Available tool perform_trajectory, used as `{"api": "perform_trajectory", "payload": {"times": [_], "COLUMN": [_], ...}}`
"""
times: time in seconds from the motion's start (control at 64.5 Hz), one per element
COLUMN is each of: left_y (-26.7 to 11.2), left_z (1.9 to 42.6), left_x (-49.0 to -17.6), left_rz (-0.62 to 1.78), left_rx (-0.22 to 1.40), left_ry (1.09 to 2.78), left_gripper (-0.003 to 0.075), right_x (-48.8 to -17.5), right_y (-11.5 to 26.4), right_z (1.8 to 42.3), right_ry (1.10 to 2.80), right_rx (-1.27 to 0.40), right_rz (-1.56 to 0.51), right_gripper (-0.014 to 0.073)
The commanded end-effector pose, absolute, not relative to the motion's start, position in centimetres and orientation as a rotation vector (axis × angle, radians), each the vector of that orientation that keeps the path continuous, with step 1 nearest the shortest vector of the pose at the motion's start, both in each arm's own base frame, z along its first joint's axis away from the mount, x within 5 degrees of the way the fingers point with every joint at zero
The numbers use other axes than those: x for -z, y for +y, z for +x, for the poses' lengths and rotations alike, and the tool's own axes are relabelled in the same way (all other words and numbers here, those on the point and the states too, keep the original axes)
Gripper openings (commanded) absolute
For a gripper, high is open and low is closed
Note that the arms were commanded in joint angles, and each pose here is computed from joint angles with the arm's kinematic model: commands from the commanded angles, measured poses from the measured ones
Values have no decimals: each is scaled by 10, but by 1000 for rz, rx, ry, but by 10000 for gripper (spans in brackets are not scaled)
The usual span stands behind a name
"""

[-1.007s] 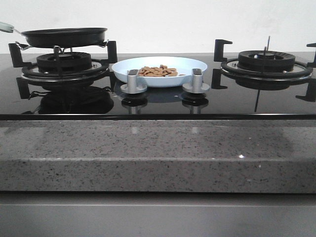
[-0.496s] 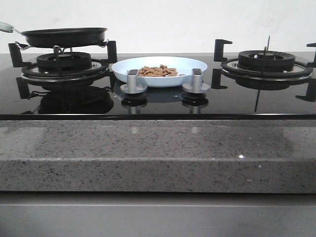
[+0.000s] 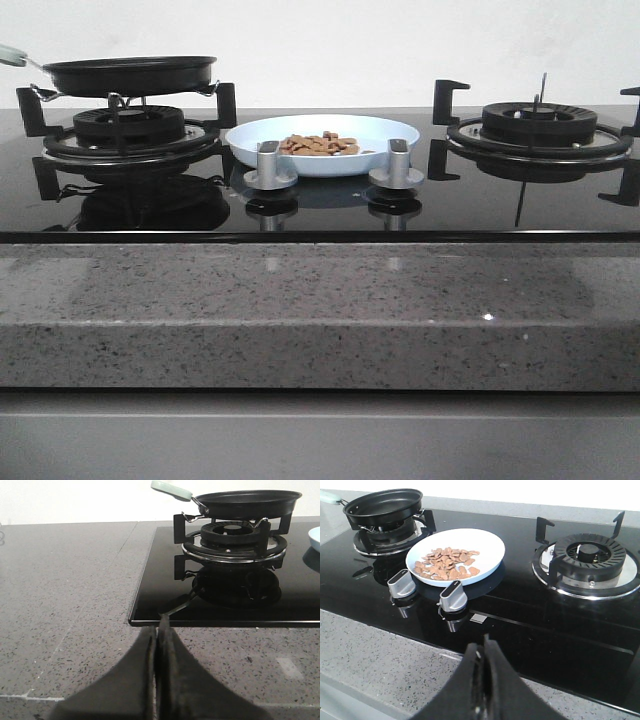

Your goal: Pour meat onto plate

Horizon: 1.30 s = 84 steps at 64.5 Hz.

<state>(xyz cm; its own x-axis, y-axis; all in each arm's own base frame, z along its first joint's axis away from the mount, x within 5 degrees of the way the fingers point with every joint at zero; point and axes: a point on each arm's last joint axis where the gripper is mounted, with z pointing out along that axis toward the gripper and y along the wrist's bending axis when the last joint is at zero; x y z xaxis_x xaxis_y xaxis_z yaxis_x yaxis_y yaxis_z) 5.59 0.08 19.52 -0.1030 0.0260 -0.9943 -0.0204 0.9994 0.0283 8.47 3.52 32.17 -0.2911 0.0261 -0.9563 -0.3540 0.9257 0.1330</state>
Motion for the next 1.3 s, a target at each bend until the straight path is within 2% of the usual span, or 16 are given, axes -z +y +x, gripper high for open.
{"api": "perform_trajectory", "payload": {"times": [0.0,0.852,1.069,1.286], "left_y": [1,1,1,1], "left_z": [55,55,55,55], "left_x": [-203,-202,-202,-202], "left_rz": [-23,-23,-23,-23], "left_rx": [-25,-25,-25,-25], "left_ry": [1569,1571,1571,1571], "left_gripper": [-20,-20,-20,-20], "right_x": [-336,-331,-292,-240], "right_y": [34,31,13,5], "right_z": [86,90,92,70], "right_ry": [1747,1706,1601,1567], "right_rx": [-370,-356,-171,-145], "right_rz": [-216,-179,-53,26], "right_gripper": [-60,-60,-60,-60]}}
